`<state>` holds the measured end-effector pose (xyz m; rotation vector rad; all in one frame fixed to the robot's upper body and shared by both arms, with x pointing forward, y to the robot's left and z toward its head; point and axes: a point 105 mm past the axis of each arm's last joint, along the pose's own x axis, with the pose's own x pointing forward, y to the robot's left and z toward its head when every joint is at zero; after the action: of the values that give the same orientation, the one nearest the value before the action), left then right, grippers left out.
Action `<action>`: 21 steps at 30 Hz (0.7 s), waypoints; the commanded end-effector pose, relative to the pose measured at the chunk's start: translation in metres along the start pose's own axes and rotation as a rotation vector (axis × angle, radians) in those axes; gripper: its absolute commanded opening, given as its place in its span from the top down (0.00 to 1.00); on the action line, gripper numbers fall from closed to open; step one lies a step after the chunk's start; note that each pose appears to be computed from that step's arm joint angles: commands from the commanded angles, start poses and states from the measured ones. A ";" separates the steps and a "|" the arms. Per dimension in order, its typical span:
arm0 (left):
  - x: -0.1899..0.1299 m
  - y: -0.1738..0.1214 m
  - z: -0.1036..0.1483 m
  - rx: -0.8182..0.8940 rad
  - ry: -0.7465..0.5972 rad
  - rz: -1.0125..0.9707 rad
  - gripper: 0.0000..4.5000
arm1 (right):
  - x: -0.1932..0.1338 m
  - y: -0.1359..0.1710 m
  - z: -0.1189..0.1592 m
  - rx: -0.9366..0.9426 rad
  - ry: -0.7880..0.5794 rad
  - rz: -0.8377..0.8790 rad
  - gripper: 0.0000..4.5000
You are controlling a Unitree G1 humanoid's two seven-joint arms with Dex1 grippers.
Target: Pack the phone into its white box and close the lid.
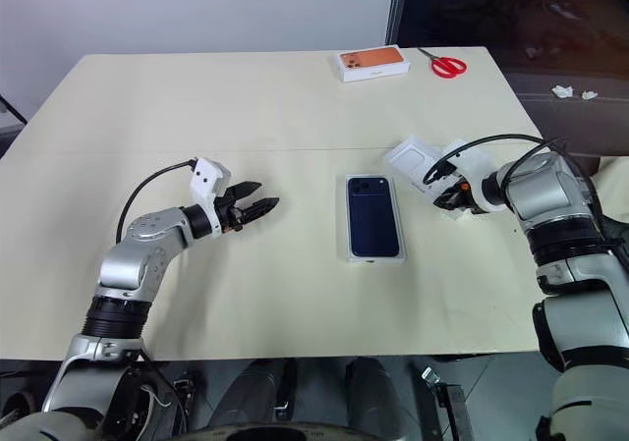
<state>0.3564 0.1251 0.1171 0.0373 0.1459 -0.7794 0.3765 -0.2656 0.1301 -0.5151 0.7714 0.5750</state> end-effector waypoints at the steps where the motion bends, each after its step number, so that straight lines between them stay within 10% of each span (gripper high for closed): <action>1: -0.002 0.004 0.012 0.020 -0.040 0.011 0.29 | -0.005 -0.006 0.005 -0.031 -0.012 -0.036 0.99; 8: -0.002 0.007 0.012 0.017 -0.036 0.016 0.29 | -0.014 0.007 0.045 0.050 -0.221 0.053 0.99; 21: -0.018 0.035 0.038 -0.004 -0.130 0.084 0.29 | -0.062 0.104 0.147 0.674 -0.721 0.810 0.99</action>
<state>0.3720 0.1594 0.1372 -0.0067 0.0998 -0.6827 0.3520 -0.1138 0.2331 0.6270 0.4347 1.0849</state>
